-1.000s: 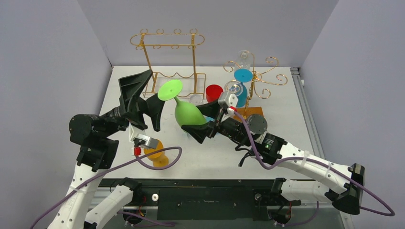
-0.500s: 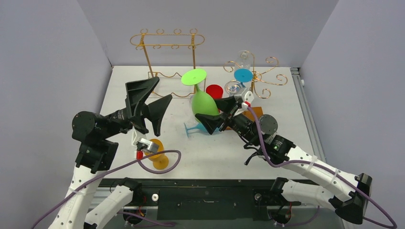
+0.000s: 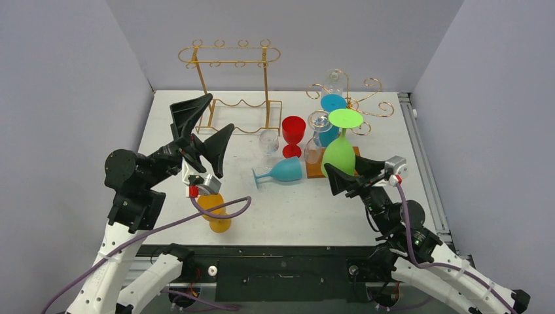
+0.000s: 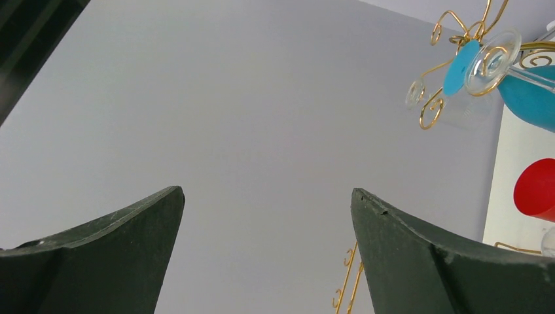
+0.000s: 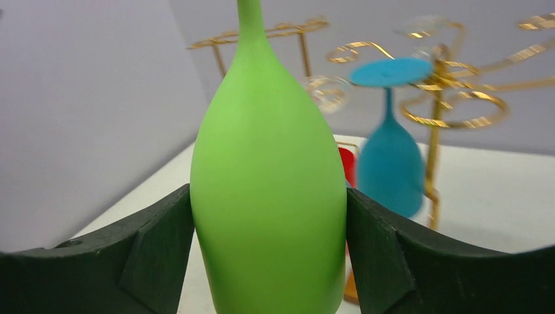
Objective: Place the wine glass upside down on the wine glass rack
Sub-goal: Turn the wine glass upside down at the wine rack.
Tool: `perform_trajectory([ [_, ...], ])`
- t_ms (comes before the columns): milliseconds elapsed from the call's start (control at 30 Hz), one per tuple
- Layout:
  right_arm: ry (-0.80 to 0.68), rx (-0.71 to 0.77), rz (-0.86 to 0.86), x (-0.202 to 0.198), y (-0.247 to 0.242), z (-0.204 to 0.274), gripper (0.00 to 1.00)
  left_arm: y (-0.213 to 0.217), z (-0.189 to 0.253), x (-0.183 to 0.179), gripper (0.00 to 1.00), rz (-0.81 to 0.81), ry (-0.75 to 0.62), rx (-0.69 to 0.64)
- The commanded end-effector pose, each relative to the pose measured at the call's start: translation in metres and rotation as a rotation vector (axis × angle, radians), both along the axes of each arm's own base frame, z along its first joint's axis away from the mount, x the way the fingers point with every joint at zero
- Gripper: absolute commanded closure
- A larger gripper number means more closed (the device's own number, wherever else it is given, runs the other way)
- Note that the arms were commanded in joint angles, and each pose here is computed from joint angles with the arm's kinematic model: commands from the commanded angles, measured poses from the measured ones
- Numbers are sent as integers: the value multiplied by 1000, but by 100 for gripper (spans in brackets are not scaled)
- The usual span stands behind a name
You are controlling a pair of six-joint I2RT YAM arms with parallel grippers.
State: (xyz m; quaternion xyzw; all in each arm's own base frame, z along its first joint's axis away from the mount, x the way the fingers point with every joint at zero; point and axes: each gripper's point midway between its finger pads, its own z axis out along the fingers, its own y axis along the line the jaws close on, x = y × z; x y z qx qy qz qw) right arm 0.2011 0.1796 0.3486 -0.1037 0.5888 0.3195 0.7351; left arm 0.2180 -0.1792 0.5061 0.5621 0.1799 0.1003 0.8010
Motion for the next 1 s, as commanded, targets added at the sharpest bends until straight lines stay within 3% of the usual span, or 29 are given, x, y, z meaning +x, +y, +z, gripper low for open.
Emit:
perform_trajectory([
  [0,97,-5,-296,20,-57,-46,47,9,9,9,4,34,58,-105],
  [200,138,-1,-485,27,-98,-72,45,8,-1,15,4,34,120,-132],
  [400,153,1,-561,38,-111,-84,44,8,-11,20,4,37,169,-149],
  [700,142,-20,-598,62,-123,-84,44,11,-18,22,4,54,193,-159],
  [967,128,-61,-495,84,-103,-80,45,12,-21,24,4,60,200,-162],
])
